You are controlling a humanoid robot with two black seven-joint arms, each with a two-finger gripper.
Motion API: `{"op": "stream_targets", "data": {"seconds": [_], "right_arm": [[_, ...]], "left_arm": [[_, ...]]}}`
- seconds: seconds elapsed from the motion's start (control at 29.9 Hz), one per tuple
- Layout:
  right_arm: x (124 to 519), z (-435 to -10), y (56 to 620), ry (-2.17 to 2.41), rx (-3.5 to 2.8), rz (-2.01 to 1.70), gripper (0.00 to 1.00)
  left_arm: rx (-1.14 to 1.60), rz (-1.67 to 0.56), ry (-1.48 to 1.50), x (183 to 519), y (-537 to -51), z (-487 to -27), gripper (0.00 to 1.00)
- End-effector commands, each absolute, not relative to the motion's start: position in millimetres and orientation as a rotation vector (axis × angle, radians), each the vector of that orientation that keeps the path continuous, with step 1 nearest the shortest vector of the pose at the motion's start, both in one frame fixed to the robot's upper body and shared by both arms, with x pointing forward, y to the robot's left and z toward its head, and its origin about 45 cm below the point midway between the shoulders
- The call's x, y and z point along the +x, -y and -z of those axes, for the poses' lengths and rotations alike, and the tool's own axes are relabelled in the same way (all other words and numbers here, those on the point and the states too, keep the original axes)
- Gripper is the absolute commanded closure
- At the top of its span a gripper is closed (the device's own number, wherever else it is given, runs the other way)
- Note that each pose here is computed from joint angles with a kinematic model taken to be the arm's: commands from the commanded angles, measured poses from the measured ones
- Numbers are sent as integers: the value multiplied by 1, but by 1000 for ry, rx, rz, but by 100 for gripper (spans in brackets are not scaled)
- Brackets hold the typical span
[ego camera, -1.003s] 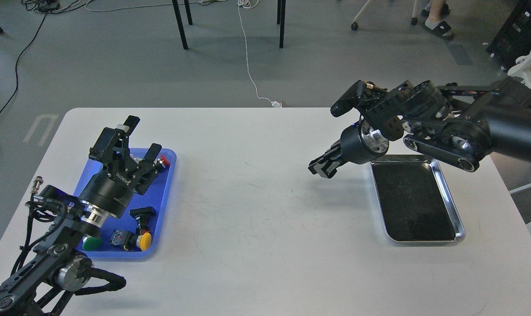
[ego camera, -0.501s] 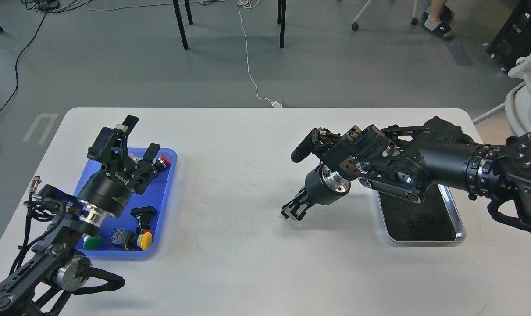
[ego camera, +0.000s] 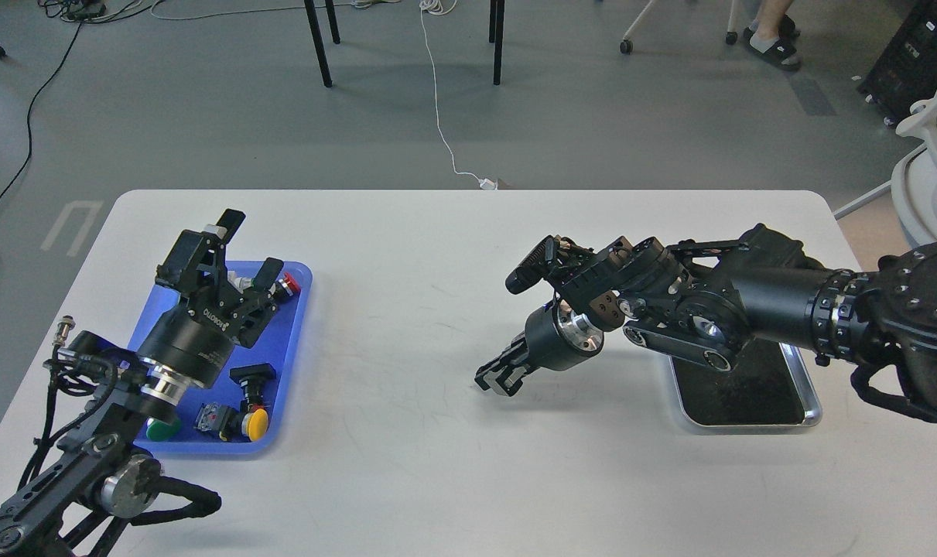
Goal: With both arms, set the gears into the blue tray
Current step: 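Carry the black part toward the table center with the right gripper, then open the right gripper to set the part down and withdraw, then reach the left gripper to the black part and grasp it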
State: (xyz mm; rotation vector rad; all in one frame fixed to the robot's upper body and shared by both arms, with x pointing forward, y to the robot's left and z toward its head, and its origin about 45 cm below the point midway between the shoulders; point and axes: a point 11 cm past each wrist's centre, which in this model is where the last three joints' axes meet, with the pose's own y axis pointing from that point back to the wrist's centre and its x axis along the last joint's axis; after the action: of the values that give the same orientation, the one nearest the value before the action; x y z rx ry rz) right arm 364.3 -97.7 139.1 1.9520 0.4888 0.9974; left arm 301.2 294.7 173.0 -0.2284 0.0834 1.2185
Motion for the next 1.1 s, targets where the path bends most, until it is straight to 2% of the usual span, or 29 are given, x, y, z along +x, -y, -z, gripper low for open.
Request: {"op": "stream_targets", "data": {"seconds": [0.0,0.2,0.3,0.47,0.57,0.74,0.94,1.07], "right_arm": [[364,-137,102,-491,1945,-990,59],[370,-141,111,-462,1943,-982,38],[384,-159,126,-367,1972,-960,29],[409,-199,163,-71,2129,-843,6],[418,-222,186,178,2290,-718,6],[419,-226,232,639,2545,-377,6],[407,-204,284,1162,2697,43,6],[399,-193,311,1525,2754,347,6]], "left_arm": [[-227,-1220,-86,300,-295,-172,2],[-226,-1222,-85,300,-296,-172,2],[-223,-1226,-81,300,-298,-173,2],[-221,-1224,-78,301,-299,-174,2],[-221,-1224,-78,301,-299,-174,2],[-204,-1201,-53,301,-294,-175,2],[-82,-1067,120,299,-272,-185,2],[65,-843,333,302,-229,-188,2]]}}
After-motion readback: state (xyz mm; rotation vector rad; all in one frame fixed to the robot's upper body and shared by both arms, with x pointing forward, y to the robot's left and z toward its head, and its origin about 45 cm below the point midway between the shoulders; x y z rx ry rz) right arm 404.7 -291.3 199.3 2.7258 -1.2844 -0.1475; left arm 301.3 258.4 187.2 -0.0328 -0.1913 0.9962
